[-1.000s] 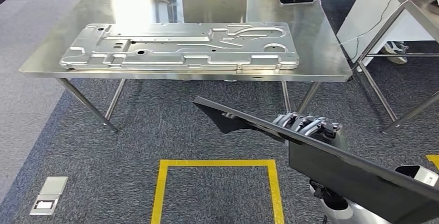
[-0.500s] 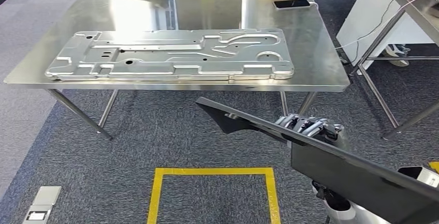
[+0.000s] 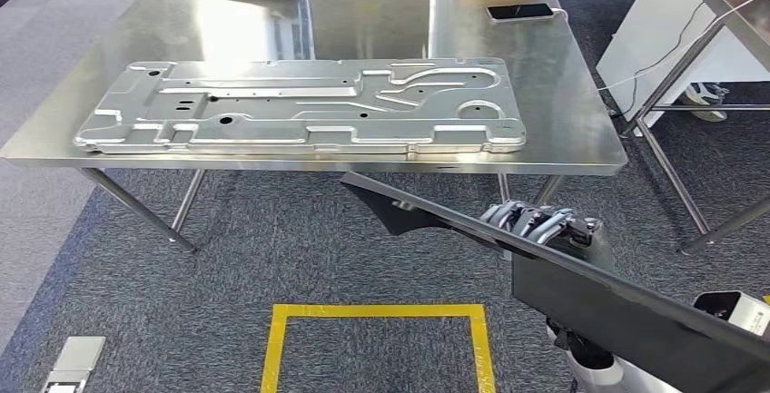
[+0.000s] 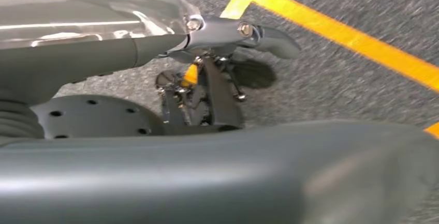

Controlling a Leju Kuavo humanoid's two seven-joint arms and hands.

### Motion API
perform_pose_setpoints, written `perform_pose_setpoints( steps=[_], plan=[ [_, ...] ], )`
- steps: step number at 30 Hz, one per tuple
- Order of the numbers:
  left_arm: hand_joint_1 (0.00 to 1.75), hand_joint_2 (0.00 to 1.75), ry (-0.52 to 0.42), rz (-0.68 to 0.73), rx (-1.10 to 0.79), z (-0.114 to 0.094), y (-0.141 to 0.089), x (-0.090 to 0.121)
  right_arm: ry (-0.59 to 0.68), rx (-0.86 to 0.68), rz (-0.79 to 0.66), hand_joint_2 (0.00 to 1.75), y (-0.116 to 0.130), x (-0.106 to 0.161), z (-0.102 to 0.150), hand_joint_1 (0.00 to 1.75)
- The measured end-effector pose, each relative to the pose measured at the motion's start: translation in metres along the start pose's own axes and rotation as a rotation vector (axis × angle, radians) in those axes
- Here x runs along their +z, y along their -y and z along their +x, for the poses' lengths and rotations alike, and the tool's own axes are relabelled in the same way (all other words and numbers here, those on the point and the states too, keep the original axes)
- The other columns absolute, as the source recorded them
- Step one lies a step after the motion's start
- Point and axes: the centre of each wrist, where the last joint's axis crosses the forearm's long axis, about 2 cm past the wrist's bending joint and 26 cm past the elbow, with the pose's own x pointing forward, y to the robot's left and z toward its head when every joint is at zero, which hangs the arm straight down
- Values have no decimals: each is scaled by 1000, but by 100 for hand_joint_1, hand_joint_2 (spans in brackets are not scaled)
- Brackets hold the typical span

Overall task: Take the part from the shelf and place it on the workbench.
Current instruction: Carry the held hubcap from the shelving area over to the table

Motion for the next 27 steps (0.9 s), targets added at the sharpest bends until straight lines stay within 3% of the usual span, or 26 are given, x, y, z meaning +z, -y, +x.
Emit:
perform_pose_setpoints(
  steps=[27],
  plan=[
    [0, 175, -16, 12, -16, -1, -2, 1, 9, -7, 2, 175, -2, 6, 0, 175]
  ],
)
